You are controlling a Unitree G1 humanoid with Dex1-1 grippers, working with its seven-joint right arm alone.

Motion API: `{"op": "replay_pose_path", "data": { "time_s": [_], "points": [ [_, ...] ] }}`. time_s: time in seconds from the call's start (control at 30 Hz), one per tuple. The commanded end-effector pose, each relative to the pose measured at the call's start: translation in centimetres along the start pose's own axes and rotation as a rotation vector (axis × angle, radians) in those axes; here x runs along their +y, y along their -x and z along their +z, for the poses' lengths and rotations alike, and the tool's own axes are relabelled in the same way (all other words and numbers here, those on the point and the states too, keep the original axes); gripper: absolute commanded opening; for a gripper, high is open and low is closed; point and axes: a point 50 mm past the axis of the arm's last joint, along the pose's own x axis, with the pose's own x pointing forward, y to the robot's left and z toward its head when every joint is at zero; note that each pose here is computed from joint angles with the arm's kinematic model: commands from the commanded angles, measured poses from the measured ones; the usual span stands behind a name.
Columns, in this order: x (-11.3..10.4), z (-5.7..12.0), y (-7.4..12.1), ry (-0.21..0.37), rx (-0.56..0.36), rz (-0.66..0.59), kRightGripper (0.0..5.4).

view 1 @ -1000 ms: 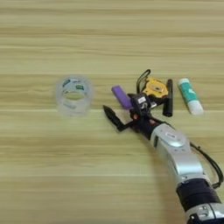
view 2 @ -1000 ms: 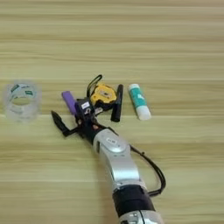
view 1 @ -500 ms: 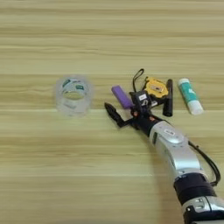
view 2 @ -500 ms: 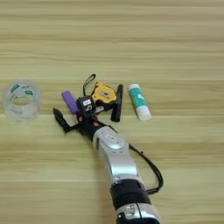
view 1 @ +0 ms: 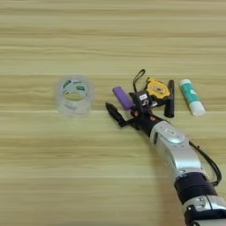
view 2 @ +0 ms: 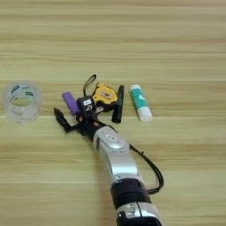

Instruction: Move the objects on the table

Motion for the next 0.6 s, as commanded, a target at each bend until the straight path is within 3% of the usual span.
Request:
{"op": "replay_pose_path", "data": {
  "time_s": [0.03,0.6],
  "points": [
    [-0.55,1.96,-0.62,0.036,-0.053,-0.007,4.29],
    [-0.40,1.80,-0.53,0.043,-0.044,0.005,2.32]
  ]
}}
